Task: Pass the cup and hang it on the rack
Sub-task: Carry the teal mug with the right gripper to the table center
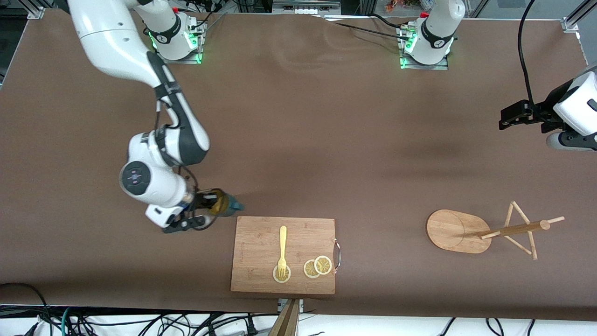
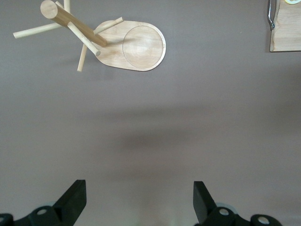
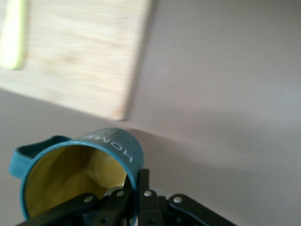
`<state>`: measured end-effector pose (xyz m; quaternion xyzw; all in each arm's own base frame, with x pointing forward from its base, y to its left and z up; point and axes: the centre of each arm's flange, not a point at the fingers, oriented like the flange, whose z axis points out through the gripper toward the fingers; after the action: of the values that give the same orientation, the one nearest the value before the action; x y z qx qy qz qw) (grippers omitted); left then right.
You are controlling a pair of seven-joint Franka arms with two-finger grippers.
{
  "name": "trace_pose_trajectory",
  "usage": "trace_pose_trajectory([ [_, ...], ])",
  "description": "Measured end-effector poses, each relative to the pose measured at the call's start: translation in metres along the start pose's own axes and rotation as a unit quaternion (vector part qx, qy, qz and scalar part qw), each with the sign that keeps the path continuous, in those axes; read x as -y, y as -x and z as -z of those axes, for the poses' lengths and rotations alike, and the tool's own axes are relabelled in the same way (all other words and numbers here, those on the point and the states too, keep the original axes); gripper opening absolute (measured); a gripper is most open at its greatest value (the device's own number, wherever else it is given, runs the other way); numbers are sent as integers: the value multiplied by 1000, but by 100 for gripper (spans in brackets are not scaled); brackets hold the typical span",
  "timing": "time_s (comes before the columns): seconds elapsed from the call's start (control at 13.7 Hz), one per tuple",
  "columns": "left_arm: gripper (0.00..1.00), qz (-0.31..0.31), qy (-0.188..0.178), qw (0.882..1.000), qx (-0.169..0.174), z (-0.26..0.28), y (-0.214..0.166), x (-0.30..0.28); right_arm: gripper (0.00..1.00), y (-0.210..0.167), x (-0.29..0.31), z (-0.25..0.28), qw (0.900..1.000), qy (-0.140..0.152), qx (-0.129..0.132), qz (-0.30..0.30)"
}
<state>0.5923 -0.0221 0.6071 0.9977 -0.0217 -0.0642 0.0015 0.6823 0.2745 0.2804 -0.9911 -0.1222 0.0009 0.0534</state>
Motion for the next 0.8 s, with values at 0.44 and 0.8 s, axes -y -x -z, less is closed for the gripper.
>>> trace_pose_trajectory([
  [0.44,100,0,0,1000,0,0,0,0,4,72,251,-18,998,43,-11,34],
  [0.8,100,0,0,1000,0,0,0,0,4,114,359,-64,998,19,-48,39],
])
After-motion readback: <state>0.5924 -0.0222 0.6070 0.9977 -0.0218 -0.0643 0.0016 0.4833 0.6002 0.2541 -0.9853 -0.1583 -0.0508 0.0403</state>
